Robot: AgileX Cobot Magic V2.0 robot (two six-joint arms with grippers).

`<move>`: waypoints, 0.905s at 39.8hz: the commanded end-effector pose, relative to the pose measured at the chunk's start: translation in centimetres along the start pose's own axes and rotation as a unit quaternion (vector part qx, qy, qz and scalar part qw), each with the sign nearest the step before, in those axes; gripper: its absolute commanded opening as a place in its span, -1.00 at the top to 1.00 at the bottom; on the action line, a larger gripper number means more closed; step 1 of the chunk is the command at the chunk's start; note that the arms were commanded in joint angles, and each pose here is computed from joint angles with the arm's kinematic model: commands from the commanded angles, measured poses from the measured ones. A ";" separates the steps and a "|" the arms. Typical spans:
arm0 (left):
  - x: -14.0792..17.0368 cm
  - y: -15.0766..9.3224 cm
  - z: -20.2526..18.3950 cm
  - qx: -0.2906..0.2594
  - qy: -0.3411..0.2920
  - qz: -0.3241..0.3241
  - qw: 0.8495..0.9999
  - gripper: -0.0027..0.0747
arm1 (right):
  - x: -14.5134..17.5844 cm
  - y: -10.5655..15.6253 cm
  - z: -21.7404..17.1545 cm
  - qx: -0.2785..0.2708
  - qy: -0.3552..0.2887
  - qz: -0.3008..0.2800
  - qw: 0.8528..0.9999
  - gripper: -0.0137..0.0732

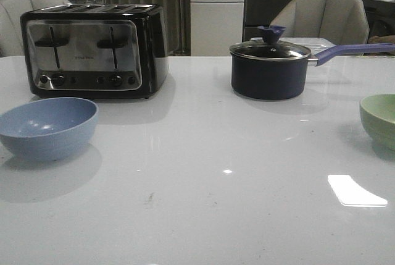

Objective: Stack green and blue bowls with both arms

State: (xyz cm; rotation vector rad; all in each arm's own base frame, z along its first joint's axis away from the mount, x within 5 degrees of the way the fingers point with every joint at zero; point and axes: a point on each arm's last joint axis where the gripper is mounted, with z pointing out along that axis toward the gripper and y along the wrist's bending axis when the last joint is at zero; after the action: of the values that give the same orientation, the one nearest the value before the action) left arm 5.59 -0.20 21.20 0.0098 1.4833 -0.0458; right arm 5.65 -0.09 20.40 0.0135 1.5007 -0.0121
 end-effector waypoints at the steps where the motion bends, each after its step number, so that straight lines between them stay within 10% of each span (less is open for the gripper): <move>1: -0.7 0.0 -0.2 0.000 -0.051 -0.004 0.999 0.67 | -1.1 0.0 -0.2 0.002 -0.053 0.000 0.999 0.62; 36: -0.8 0.0 -0.2 0.000 -0.056 -0.004 0.998 0.67 | -0.9 0.0 -0.2 0.002 -0.043 0.002 0.999 0.62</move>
State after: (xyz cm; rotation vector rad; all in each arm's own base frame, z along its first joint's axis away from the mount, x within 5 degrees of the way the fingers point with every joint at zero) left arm 5.59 -0.20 21.20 0.0098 1.4833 -0.0458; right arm 5.66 -0.10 20.24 0.0139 1.5184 -0.0122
